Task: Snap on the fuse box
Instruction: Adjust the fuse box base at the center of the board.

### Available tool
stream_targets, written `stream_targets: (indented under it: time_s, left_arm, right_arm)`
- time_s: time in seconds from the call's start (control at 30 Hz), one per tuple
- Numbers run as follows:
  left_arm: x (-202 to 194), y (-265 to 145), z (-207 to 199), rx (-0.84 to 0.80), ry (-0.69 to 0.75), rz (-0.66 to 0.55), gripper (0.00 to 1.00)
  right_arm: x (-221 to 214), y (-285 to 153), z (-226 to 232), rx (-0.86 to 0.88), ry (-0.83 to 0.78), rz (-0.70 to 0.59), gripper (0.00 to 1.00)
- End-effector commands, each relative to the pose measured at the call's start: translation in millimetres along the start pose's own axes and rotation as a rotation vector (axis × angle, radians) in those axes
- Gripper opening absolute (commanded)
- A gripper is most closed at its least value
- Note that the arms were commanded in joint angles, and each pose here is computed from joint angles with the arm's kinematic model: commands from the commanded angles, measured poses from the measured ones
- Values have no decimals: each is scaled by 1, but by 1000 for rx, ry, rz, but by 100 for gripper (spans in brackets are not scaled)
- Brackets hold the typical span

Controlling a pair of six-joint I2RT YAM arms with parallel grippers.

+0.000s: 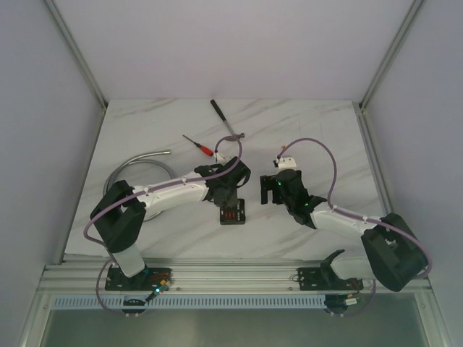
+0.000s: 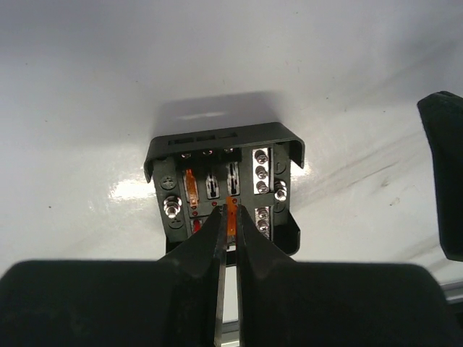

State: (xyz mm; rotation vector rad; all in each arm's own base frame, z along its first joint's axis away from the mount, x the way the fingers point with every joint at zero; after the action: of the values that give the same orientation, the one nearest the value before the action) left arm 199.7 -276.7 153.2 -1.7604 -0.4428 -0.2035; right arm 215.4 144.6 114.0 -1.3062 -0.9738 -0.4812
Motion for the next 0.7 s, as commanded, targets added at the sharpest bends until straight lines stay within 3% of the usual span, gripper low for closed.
stream_targets:
  time_s: [0.0, 0.67]
  left_arm:
    - [2, 3, 4, 48, 23, -2, 0]
    - [5, 13, 3, 78, 49, -13, 0]
  right_arm:
    - [5, 0, -3, -37, 13, -41, 99]
    - [5, 3, 0, 6, -11, -14, 99]
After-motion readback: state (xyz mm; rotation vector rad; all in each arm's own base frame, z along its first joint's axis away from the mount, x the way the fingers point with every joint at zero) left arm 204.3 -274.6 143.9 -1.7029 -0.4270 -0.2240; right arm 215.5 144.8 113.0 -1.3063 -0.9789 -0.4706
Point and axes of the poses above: each gripper's point midway between its finger pads, its own y axis out along the fingers, its own z axis along the line the jaws close on, x = y × z, the point moved 10 cm from there along -y, back along the fingers, and after that the axes turned 7 degrees about -y, right-handed, at the moved point
